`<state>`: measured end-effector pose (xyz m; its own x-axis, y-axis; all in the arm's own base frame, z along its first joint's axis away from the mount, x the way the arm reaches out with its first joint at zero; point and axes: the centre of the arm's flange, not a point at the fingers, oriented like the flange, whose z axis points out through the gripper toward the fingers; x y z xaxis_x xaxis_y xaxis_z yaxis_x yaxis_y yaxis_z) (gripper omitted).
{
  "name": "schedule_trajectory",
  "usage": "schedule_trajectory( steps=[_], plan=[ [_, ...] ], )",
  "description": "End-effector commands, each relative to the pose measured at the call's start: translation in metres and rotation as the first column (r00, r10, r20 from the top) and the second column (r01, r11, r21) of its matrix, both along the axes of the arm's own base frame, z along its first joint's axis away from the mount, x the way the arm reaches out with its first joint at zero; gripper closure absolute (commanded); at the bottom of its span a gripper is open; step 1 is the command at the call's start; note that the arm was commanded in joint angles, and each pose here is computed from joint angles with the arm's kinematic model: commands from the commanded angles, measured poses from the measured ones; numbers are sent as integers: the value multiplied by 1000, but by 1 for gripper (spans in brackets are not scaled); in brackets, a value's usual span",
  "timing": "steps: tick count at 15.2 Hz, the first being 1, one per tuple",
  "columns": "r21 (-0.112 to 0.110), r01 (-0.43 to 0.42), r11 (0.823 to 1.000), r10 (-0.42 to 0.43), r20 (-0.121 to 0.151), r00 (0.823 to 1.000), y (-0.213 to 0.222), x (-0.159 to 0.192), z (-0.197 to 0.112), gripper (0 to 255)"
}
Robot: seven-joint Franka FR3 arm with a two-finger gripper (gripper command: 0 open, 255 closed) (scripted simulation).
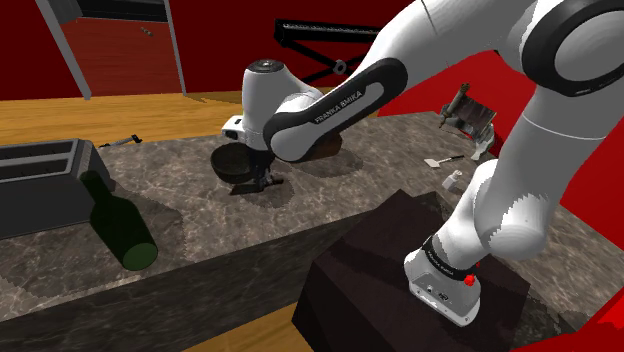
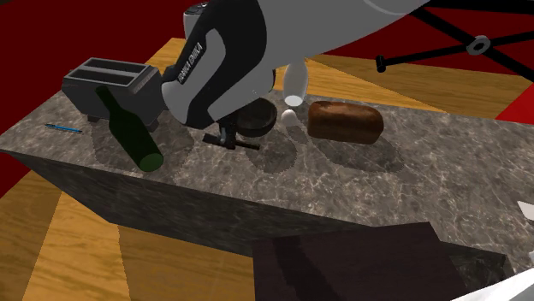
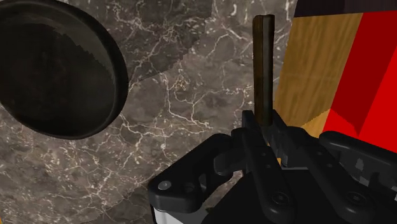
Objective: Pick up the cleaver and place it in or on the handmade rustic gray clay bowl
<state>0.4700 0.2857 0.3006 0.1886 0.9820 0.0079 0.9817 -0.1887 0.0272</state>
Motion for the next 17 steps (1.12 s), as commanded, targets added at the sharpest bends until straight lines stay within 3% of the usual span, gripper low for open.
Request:
schedule_trajectory(
  steps=[1, 17],
  plan=[
    [0, 0, 1000, 0, -1, 1000, -8, 23, 3, 255],
    [0, 0, 1000, 0, -1, 1000, -77, 222, 9, 255]
  ],
)
